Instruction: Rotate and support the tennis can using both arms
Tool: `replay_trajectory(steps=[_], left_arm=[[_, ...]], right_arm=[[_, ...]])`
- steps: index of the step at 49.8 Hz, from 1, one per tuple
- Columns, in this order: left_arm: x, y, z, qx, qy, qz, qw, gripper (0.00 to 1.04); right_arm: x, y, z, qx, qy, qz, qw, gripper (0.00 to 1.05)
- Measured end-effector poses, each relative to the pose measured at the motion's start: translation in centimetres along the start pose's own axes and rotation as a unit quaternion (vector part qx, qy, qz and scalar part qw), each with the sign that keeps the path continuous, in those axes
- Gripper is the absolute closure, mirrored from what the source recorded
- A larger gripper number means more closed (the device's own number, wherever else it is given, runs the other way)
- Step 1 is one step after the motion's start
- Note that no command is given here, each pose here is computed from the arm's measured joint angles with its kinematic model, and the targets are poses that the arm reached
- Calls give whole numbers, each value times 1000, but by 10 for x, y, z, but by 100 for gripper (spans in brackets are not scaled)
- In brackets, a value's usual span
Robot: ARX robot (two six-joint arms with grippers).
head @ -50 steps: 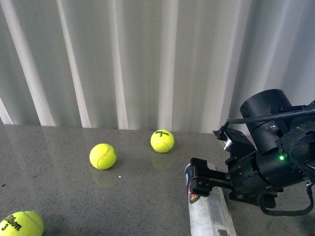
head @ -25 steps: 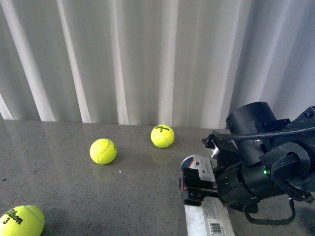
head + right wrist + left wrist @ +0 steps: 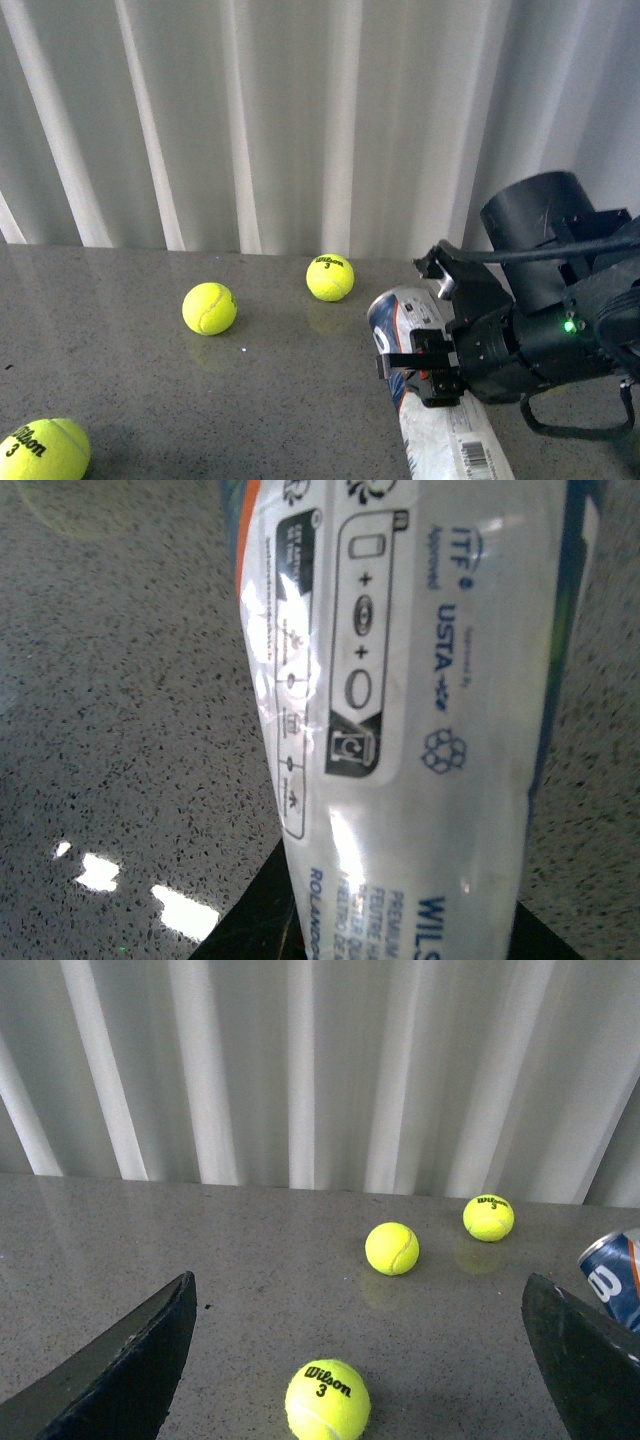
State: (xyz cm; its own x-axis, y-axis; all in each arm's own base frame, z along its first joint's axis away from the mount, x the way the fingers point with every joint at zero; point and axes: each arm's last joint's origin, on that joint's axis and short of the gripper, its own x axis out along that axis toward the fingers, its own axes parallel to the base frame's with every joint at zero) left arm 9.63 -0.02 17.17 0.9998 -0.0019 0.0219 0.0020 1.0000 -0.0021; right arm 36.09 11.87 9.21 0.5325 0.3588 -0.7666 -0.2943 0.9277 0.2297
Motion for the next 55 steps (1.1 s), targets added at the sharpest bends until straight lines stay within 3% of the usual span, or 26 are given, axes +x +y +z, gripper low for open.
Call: replay_trajectory(steps=[8, 13, 19, 21, 28, 31, 40, 55], left_arm=[[0, 0, 0, 0, 0, 0, 1000, 7], [0, 0, 0, 0, 0, 0, 1000, 7], [0, 0, 0, 0, 0, 0, 1000, 7], [0, 0, 0, 0, 0, 0, 1000, 7], [0, 0, 0, 0, 0, 0, 1000, 7], [0, 0, 0, 0, 0, 0, 1000, 7], [0, 0, 0, 0, 0, 0, 1000, 7], [0, 0, 0, 0, 0, 0, 1000, 7]], right_arm=[[-27, 22, 14, -148, -38, -1, 988, 91], [-30, 30, 12, -262, -47, -4, 964, 93], [-28, 30, -5, -407, -34, 36, 912, 85], [-28, 29, -11, -441, -27, 33, 896, 89], [-25, 25, -26, -585, -10, 20, 810, 94], [-22, 22, -26, -620, -12, 16, 784, 92], [-12, 16, -28, -679, -15, 10, 734, 93], [9, 16, -31, -710, -30, 23, 703, 96]])
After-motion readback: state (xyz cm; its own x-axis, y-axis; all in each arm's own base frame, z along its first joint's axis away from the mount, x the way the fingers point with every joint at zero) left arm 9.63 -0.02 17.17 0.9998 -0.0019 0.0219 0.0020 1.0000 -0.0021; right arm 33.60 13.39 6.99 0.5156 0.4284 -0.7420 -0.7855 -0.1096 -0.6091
